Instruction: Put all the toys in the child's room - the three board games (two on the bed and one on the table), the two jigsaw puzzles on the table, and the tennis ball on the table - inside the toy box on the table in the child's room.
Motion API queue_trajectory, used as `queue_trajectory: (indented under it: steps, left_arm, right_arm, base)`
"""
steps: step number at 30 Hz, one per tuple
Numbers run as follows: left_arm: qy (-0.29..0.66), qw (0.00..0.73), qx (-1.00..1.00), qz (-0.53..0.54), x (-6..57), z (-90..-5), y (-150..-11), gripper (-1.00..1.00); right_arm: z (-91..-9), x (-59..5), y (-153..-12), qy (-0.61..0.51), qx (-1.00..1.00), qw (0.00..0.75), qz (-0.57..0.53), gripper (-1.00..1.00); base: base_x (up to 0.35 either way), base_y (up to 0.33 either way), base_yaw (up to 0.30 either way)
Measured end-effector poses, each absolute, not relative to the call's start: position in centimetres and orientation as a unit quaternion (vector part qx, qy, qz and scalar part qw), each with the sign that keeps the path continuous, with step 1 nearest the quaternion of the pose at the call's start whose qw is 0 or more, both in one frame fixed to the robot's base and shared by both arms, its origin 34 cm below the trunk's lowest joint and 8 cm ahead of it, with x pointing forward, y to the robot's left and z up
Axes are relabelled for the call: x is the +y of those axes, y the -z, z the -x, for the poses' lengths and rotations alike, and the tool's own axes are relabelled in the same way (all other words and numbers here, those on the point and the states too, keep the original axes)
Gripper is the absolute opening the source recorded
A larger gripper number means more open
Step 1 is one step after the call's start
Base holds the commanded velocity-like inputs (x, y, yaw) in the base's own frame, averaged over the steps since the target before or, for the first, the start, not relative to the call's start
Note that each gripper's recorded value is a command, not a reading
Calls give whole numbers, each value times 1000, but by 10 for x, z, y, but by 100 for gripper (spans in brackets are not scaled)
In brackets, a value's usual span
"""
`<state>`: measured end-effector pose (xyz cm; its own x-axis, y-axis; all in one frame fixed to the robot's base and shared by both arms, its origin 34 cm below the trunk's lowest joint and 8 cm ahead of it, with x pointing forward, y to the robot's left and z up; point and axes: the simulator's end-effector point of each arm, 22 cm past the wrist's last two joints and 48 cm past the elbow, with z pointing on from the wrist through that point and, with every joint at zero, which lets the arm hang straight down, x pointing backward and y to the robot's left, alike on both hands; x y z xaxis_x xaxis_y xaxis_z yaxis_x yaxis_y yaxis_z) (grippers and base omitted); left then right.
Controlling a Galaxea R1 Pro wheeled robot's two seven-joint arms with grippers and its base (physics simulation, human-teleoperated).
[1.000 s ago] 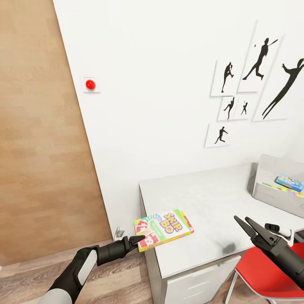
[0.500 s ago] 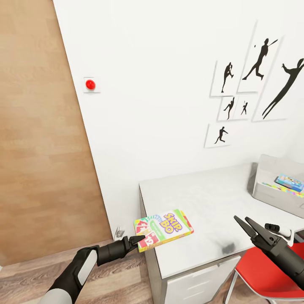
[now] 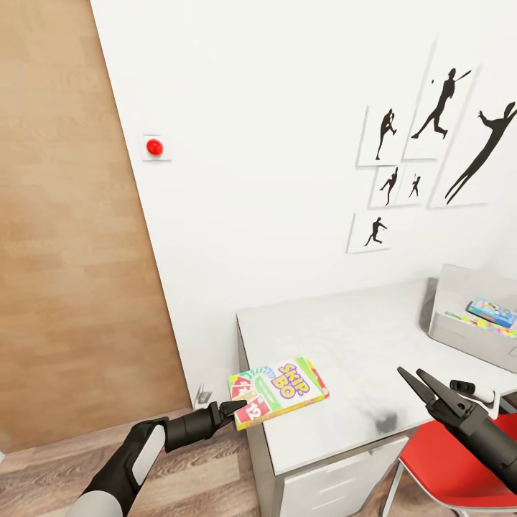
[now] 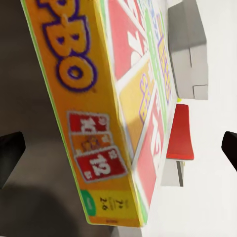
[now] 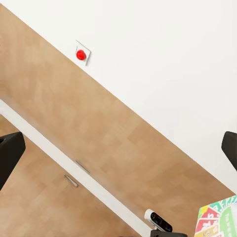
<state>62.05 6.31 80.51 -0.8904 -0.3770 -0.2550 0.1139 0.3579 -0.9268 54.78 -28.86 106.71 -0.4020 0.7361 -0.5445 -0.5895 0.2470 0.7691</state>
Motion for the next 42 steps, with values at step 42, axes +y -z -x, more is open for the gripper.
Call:
queue_trajectory:
  steps: [42]
  left_arm:
    - [561,219,794,83,63,-621,-805,100]
  right_arm:
    - [-548,-288,-1067,-611,573,543,-64,100]
  base:
    - [-3,0,0]
